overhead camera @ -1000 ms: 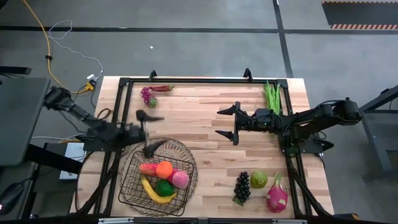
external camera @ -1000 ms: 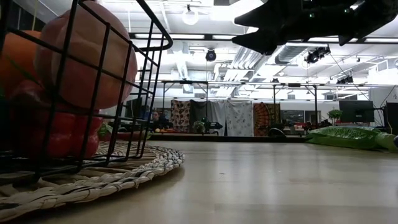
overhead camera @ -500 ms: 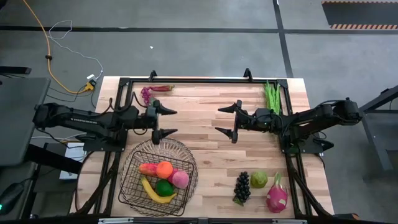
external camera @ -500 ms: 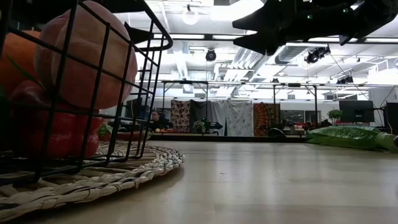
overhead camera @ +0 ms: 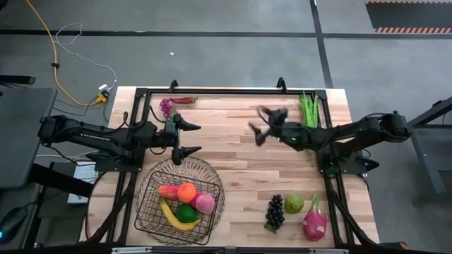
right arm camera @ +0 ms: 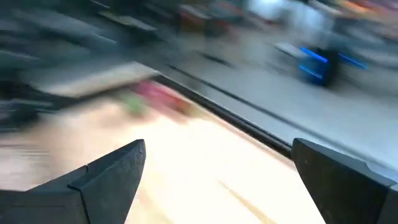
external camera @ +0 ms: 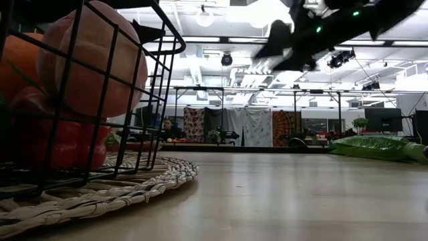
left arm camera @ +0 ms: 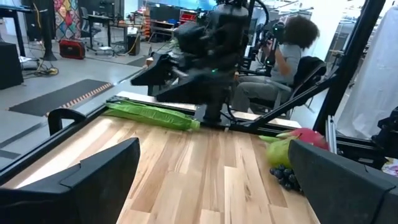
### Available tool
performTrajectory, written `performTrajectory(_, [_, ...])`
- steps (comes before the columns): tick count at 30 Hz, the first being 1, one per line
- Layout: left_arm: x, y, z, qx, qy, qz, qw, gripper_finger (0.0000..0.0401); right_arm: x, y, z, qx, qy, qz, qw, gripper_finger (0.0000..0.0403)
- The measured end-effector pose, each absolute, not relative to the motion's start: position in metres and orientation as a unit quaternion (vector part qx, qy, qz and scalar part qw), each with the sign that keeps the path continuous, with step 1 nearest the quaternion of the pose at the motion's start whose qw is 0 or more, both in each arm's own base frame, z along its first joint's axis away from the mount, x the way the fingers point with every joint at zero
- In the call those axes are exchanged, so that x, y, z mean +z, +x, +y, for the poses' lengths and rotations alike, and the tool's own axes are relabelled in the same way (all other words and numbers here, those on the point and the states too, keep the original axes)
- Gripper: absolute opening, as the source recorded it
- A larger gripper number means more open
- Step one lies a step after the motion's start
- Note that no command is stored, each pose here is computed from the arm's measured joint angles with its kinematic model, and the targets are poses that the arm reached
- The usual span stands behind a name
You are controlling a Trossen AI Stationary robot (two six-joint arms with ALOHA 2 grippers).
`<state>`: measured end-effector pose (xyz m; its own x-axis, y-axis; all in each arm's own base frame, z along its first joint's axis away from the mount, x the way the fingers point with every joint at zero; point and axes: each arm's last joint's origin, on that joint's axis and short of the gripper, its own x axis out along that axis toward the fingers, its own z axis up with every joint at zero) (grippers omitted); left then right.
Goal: Build produce basket
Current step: Put the green leaf lettuce into the black wire basket
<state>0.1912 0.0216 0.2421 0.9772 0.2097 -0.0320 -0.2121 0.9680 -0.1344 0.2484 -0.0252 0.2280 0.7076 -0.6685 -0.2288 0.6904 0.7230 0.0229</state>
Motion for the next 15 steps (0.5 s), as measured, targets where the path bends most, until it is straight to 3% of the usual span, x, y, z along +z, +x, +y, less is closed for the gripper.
performTrajectory(6, [0.241, 0.191, 0.022, 0.107, -0.069, 0.013, 0.992, 0.0399, 0.216, 0.229, -0.053, -0.514, 0.133, 0.27, 0.804, 0.0394])
performTrajectory(15, [0.24, 0.191, 0.022, 0.107, -0.068, 0.018, 0.992, 0.0399, 0.18, 0.197, -0.087, -0.642, 0.18, 0.371, 0.646, 0.0394])
